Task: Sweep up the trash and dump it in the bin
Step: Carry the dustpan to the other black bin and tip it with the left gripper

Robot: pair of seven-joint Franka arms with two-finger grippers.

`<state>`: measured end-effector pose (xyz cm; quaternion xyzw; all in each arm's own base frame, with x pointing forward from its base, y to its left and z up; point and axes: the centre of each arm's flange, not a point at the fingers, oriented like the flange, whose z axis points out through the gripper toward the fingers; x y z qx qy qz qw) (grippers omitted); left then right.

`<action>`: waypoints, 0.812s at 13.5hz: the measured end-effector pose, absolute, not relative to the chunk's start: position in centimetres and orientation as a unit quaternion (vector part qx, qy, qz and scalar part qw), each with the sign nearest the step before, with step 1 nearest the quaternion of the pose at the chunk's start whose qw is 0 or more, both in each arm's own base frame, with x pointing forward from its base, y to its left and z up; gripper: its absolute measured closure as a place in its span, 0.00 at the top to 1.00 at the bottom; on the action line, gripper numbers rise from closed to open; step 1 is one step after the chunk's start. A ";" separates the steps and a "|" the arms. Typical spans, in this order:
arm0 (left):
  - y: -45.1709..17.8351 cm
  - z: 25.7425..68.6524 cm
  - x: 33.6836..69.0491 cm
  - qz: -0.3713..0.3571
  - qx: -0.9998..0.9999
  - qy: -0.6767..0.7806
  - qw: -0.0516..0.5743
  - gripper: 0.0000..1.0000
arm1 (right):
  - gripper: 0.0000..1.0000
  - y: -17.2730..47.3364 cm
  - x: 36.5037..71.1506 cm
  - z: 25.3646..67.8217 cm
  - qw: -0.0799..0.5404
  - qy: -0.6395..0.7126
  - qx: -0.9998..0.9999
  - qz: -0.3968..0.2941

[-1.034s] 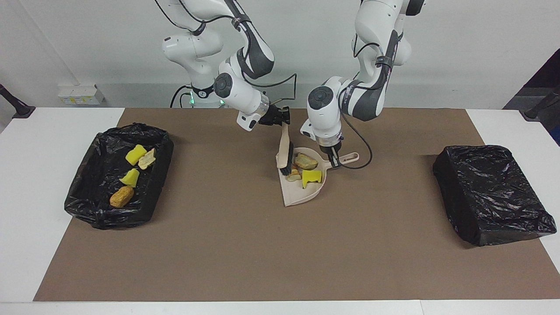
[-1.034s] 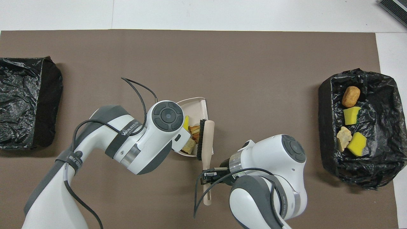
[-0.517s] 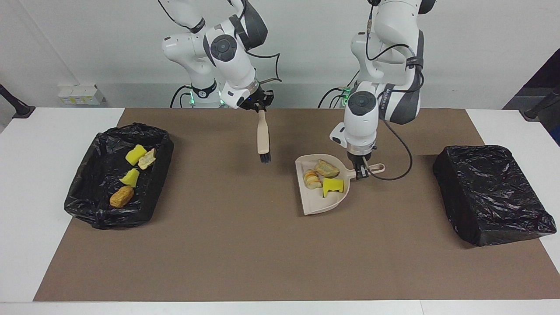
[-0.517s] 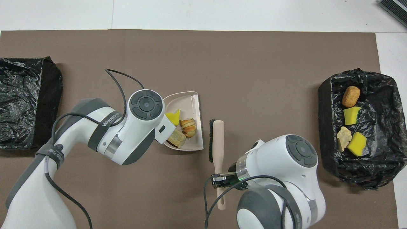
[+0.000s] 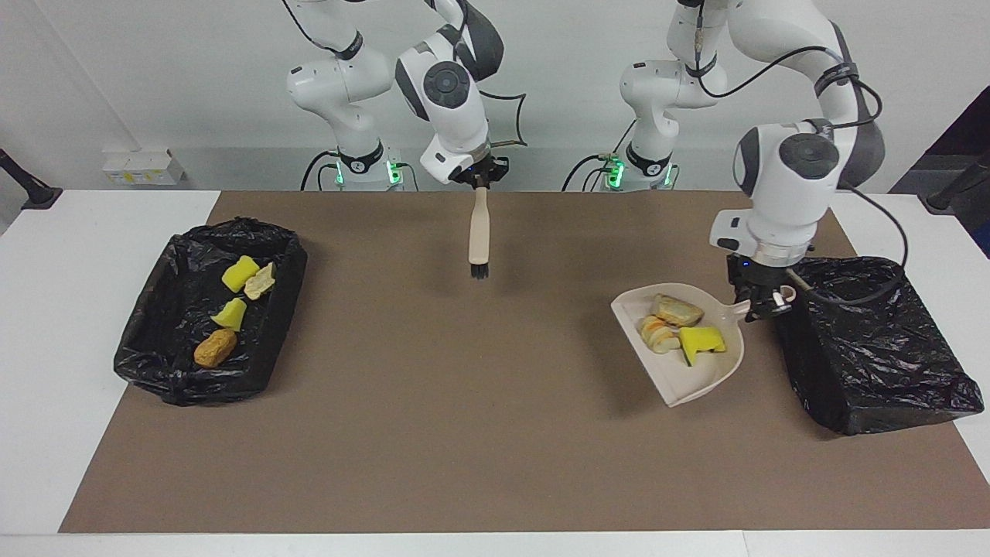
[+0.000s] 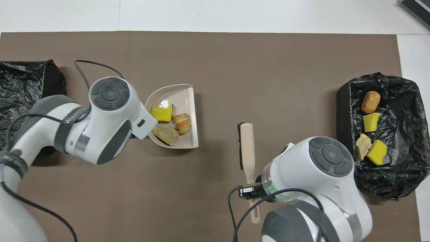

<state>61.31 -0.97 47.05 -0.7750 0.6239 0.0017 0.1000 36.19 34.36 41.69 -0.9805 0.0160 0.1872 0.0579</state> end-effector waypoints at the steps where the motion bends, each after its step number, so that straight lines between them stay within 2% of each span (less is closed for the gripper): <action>1: 2.2 48.4 61.9 -0.010 -0.774 0.625 0.102 0.33 | 0.26 35.6 35.6 40.4 0.052 0.010 -0.980 0.192; 7: 22.1 52.7 62.1 -0.026 -0.788 0.602 0.128 0.33 | 0.26 38.1 34.1 35.9 0.044 -0.005 -0.980 0.196; 11: 26.5 53.6 63.3 0.042 -0.748 0.632 0.198 0.33 | 0.26 38.0 33.9 33.9 0.038 -0.006 -0.978 0.203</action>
